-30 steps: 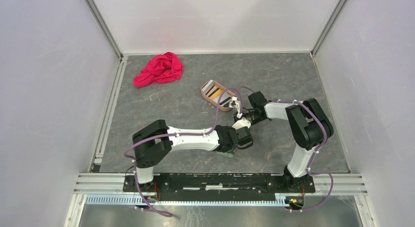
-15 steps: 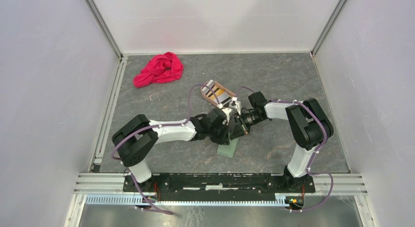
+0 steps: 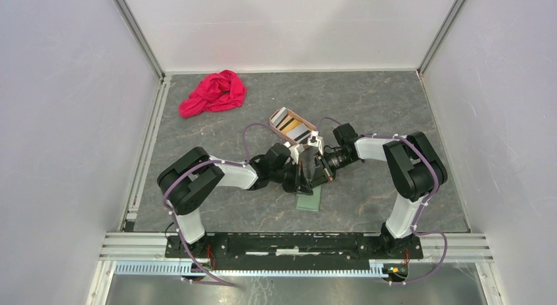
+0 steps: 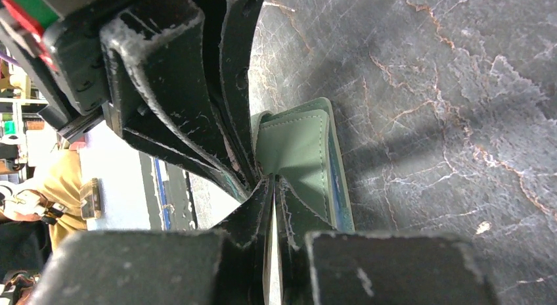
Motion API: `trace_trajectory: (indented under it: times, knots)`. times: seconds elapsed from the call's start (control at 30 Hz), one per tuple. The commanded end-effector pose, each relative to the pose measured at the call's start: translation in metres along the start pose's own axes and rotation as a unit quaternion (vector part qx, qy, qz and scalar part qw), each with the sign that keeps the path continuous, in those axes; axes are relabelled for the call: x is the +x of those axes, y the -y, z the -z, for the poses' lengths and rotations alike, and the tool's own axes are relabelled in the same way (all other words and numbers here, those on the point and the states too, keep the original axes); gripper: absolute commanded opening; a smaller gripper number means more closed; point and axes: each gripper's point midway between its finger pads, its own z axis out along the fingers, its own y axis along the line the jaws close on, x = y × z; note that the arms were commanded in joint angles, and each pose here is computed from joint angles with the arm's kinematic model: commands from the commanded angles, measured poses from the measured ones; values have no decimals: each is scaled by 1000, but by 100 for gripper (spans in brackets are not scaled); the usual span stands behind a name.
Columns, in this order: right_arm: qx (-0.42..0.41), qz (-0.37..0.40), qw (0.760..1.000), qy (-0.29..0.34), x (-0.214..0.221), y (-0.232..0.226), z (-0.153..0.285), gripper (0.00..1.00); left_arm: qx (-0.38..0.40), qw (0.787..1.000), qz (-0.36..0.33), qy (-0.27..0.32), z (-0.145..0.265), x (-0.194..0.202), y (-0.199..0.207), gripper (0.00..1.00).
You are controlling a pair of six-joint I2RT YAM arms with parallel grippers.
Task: Put the credit cards into the card holder
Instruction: Close the card holder at the center of the board, then adjust the card holder at the center of the board.
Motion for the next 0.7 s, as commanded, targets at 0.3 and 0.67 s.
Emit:
trace_trajectory:
  times: [0.3,0.67]
  knots:
    - [-30,71,997,13,-21,-17,7,16,-34,999,19,-2,1,3,-12,25]
    - [1,163,986,39,-48,-33,26,21,68,990,-70,105,54,-46,75,36]
